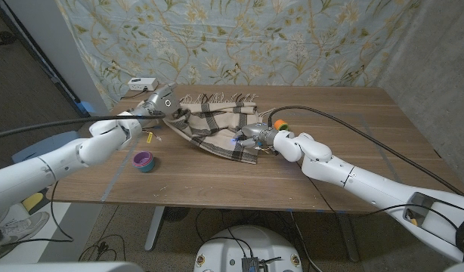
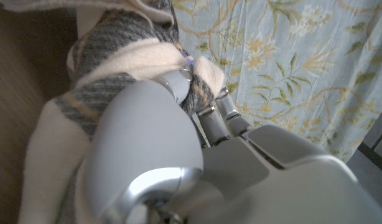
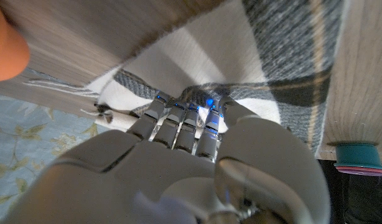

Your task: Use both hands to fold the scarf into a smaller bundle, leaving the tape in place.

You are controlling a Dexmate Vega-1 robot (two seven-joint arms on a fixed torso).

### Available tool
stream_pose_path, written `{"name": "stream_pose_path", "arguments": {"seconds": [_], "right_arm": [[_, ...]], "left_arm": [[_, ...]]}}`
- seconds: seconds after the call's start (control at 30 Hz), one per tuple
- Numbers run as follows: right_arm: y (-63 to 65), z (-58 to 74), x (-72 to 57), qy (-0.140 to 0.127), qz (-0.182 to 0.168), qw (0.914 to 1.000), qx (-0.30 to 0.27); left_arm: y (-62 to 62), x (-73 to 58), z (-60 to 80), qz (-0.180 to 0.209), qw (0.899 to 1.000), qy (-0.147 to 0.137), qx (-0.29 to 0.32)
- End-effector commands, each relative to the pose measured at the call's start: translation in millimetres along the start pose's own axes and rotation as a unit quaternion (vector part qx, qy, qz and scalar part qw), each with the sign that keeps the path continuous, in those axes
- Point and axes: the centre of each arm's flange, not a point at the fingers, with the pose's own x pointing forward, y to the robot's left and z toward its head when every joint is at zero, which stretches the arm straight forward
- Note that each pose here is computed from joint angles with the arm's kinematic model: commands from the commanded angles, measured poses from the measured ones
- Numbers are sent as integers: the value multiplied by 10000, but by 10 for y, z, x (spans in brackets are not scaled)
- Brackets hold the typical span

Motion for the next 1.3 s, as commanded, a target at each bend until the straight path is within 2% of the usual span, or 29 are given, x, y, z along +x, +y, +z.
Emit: {"name": "stream_pose_path", "arguments": {"seconds": [0.03, 0.3, 0.6, 0.77, 0.87, 1.03, 1.3], "right_arm": [[136, 40, 10, -59, 25, 9999, -105], [148, 33, -12, -73, -7, 9999, -109], [146, 28, -5, -95, -56, 9999, -106], [134, 24, -11, -105, -83, 9999, -99], [132, 23, -12, -121, -83, 9998, -100], [123, 25, -20, -142, -89, 9998, -95], [101, -7, -49, -139, -111, 9998, -92]], "left_arm": [[372, 153, -243, 1318, 9880, -436, 670], [611, 259, -255, 2087, 9705, -820, 882], [989, 354, -158, 3059, 9382, -1318, 942], [1145, 399, -76, 3431, 9219, -1547, 920], [1198, 433, -12, 3550, 9148, -1690, 930], [1242, 489, 84, 3619, 9089, -1835, 963], [1213, 632, 144, 3566, 9084, -1922, 1033]]}}
